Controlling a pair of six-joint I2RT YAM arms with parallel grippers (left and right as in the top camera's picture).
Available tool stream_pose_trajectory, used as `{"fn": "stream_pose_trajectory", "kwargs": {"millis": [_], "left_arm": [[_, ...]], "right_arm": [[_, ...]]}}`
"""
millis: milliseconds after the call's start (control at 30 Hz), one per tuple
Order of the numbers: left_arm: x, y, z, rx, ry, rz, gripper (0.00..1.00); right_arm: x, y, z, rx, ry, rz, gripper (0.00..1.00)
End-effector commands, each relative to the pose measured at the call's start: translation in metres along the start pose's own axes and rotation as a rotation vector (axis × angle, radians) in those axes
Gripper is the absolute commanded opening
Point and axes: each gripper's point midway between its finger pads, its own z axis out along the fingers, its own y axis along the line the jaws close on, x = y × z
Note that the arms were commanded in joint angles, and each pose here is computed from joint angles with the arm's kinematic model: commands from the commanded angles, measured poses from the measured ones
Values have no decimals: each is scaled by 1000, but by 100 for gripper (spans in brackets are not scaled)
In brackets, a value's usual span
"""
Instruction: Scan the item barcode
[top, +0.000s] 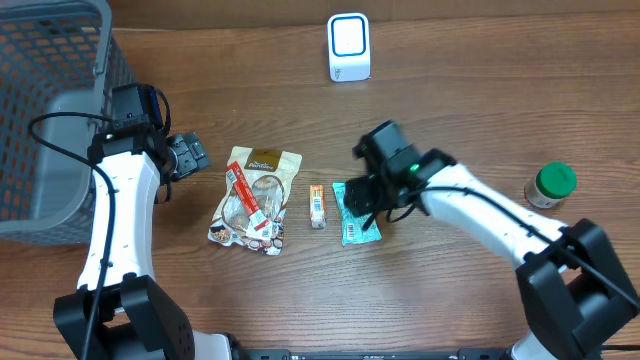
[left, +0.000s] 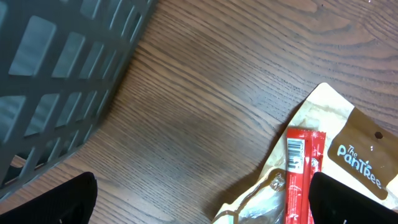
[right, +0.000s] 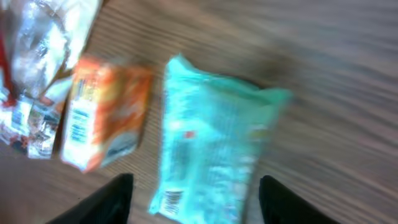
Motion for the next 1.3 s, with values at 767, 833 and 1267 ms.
{"fn": "stream_pose_trajectory", "kwargs": {"millis": [767, 833, 1267], "left_arm": [[-3, 1, -4, -9, -16, 11, 100], [-3, 1, -4, -9, -16, 11, 100], [-3, 1, -4, -9, -16, 11, 100]], "right_arm": [[1, -27, 19, 144, -6, 101, 43], [5, -30, 25, 152, 11, 122, 42], [9, -73, 20, 205, 51, 269, 4]]}}
